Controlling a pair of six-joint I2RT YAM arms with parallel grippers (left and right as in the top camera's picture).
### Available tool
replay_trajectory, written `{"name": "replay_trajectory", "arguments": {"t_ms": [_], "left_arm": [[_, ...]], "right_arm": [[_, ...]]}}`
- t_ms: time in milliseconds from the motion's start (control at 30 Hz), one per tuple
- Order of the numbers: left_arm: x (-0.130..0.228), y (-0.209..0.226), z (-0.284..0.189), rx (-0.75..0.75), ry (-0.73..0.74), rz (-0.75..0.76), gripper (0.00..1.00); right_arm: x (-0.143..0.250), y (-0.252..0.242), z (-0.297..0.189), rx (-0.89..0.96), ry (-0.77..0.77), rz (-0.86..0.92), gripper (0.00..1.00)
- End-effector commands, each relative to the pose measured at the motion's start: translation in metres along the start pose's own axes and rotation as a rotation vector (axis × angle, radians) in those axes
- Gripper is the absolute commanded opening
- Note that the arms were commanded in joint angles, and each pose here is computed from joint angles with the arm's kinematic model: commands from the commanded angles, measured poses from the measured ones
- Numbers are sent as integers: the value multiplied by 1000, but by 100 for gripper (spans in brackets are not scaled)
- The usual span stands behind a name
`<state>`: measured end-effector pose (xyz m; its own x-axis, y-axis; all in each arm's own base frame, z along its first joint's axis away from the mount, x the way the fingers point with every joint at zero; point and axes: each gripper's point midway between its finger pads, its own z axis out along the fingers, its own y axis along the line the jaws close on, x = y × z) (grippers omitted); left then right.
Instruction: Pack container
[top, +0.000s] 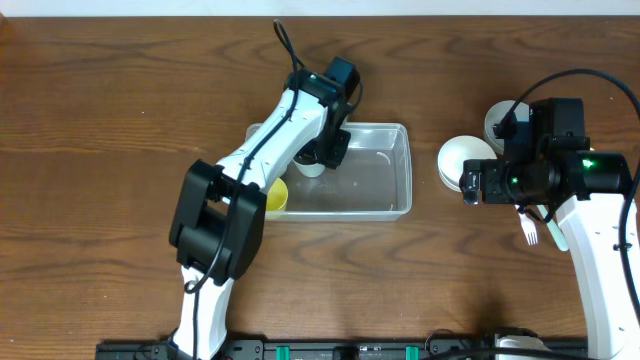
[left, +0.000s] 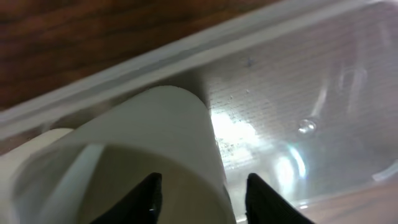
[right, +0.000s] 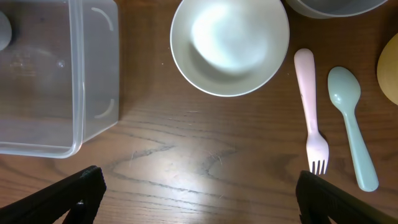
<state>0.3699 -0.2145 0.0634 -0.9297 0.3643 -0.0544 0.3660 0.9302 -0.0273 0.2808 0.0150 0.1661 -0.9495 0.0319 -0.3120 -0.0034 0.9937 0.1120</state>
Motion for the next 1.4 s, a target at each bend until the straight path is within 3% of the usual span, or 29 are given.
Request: {"name": "replay_trajectory", "arguments": {"t_ms": [0,167,300,433,600,767,933,1100,1200,1367], "left_arm": [[-8,2,-52,1,-123,16,51],[-4,2,-111,14,-254,39,59],[14,31,-164,-95,-351,-11,64],[46,77,-213,-140,-430,-174,65],[97,152,-266,-178,-548,-495,67],[152,203,-297,-205,-645,-754,67],[171,210,-291,-129,-660,-834,68],[171,213,-251,-108,-554,-853,68],[167,217,-224,-101,-504,-859,68],[167,220,-188,-91,-432,-869,68]], "right_arm": [[-5,-3,-5,7,-20,5,99],[-6,-3,-5,7,-20,5,99],[-3,-3,-5,7,-11,7,99],[-6,-14,-14,73,-36,59,99],[-33,-17,-62,114,-217,86,99],[-49,-4,-75,67,-264,-64,99],[-54,-1,-33,56,-136,-161,99],[-58,11,21,86,12,-309,99],[-72,13,39,180,17,-364,99],[-81,29,59,170,8,-399,99]]}}
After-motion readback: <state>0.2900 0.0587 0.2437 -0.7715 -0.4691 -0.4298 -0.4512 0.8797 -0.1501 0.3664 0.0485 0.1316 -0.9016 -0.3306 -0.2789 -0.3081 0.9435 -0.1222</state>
